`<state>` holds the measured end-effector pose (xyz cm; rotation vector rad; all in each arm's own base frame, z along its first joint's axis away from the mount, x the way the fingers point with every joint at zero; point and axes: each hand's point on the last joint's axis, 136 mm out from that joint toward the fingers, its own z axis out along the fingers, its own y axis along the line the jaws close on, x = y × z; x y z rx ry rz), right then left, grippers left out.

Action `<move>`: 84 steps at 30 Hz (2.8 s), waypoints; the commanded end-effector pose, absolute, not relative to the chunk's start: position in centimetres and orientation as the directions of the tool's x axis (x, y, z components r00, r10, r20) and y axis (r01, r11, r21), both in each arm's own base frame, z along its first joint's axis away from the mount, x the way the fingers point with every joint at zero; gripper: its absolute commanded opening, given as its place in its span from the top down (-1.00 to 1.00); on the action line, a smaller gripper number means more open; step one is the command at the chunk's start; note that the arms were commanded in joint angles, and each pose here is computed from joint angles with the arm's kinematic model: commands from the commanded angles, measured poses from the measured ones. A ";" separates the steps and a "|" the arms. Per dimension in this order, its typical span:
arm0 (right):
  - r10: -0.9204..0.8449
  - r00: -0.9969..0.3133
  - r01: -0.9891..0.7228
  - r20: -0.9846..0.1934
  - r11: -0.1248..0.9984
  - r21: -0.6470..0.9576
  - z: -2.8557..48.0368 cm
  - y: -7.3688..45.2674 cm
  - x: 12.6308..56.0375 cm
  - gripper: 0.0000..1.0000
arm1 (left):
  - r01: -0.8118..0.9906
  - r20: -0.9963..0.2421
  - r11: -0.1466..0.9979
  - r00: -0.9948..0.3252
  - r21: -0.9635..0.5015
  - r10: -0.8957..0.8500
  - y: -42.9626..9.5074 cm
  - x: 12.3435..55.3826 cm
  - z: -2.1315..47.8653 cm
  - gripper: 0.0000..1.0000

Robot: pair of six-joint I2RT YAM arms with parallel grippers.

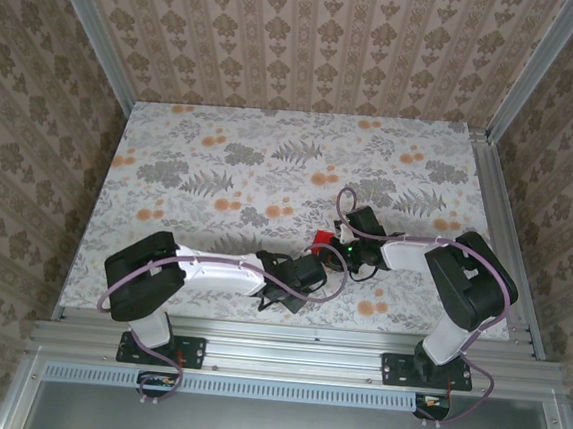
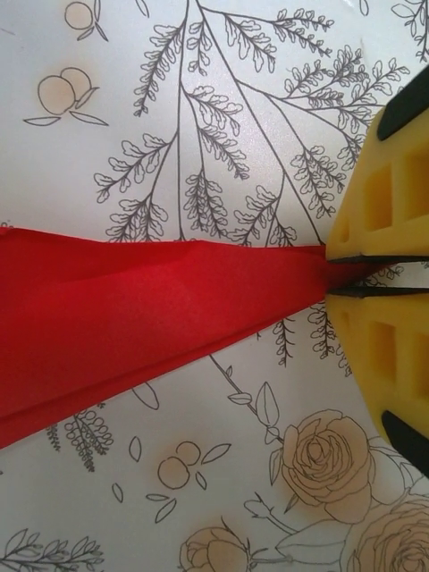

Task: Fold a paper plane with a square sheet of paper (pick it up from the middle)
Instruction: Fold the wing for the fifth time at the center of the table.

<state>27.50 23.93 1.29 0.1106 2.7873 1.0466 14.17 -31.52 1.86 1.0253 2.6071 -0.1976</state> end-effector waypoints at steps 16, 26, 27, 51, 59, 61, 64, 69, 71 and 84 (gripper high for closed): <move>0.152 -0.983 0.039 -0.099 0.708 0.706 2.1 24.1 26.8 0.71 | 0.722 -0.254 0.663 -0.615 0.200 0.747 -28.5 14.2 0.2 0.79; 0.153 -0.982 0.026 -0.108 0.682 0.731 3.5 24.2 26.3 0.60 | 0.712 -0.264 0.668 -0.616 0.215 0.742 -27.5 14.5 0.2 0.78; 0.152 -0.983 0.026 -0.106 0.681 0.732 3.5 24.2 26.3 0.61 | 0.714 -0.266 0.667 -0.615 0.213 0.743 -27.5 14.4 0.2 0.78; 0.083 -0.992 0.001 -0.095 0.760 0.650 1.1 24.1 27.7 0.97 | 0.772 -0.246 0.600 -0.552 0.212 0.797 -27.4 14.0 -0.3 0.77; 0.072 -0.994 0.009 -0.085 0.809 0.588 -0.2 23.0 27.4 0.93 | 0.782 -0.230 0.587 -0.544 0.210 0.807 -27.2 13.9 -0.7 0.76; 0.071 -0.994 0.006 -0.087 0.807 0.590 0.0 23.0 27.4 0.85 | 0.785 -0.227 0.586 -0.545 0.200 0.807 -27.2 13.8 -0.9 0.76; 0.074 -0.992 -0.006 -0.107 0.795 0.607 1.1 23.1 27.3 0.73 | 0.785 -0.221 0.589 -0.550 0.192 0.805 -27.2 13.7 -1.1 0.77; 0.072 -0.987 -0.030 -0.143 0.794 0.608 3.9 22.4 26.4 0.49 | 0.780 -0.211 0.598 -0.563 0.183 0.799 -27.0 13.7 -1.5 0.77; 0.074 -0.987 -0.030 -0.144 0.791 0.611 4.5 21.9 25.6 0.44 | 0.778 -0.213 0.601 -0.566 0.181 0.797 -27.0 13.8 -1.6 0.78; 0.173 -0.975 -0.004 -0.140 0.618 0.786 10.1 22.5 23.0 0.77 | 0.781 -0.237 0.604 -0.563 0.162 0.792 -27.3 13.8 -1.3 0.78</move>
